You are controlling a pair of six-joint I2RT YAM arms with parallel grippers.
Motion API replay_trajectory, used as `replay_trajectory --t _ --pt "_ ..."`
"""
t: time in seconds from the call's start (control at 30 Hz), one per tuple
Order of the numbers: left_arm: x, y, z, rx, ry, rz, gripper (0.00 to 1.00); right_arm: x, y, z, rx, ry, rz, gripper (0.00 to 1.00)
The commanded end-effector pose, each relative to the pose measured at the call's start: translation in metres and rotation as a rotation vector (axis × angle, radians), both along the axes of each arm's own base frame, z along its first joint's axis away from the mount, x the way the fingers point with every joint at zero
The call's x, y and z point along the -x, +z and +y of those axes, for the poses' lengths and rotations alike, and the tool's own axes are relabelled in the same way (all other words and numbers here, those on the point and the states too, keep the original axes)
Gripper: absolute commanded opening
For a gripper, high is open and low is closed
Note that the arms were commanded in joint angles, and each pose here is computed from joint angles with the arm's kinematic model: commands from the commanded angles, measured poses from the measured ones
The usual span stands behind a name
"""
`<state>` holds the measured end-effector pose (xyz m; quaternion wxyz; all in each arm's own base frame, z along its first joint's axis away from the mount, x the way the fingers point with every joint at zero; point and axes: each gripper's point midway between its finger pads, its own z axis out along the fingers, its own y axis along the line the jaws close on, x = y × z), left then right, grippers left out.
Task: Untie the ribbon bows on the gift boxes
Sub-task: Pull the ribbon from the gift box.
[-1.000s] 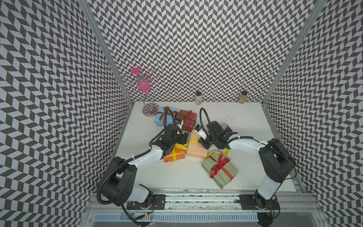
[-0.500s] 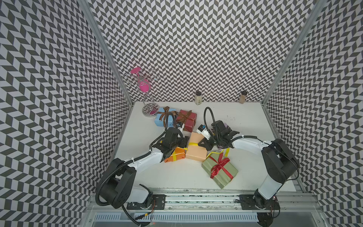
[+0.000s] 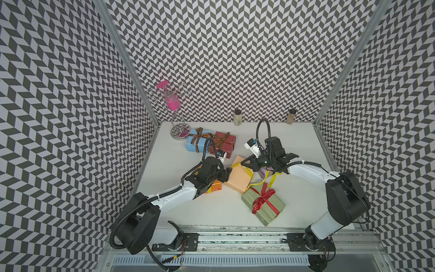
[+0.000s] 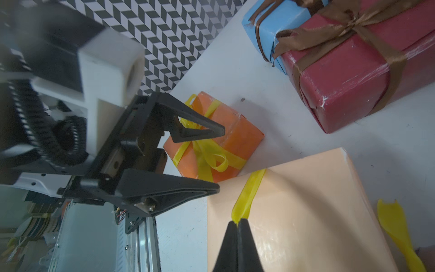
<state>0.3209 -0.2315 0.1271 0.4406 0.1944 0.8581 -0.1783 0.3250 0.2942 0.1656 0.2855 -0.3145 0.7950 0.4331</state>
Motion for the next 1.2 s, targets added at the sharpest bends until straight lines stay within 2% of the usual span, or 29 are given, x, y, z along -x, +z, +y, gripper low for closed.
replay_trajectory --t 0.0,0.53,0.83,1.17 --pt "0.002 -0.009 -0.003 -0.020 -0.006 0.023 0.71 -0.009 0.048 0.003 -0.104 0.004 -0.088 0.00" --pt "-0.002 -0.042 -0.014 -0.018 0.000 0.084 0.72 -0.007 0.169 -0.009 -0.303 -0.042 -0.256 0.00" --pt "-0.003 -0.054 -0.014 -0.029 0.013 0.106 0.72 0.002 0.265 -0.034 -0.407 -0.088 -0.420 0.00" --pt "-0.004 -0.073 -0.015 -0.048 0.017 0.140 0.71 0.039 0.374 -0.053 -0.524 -0.084 -0.644 0.00"
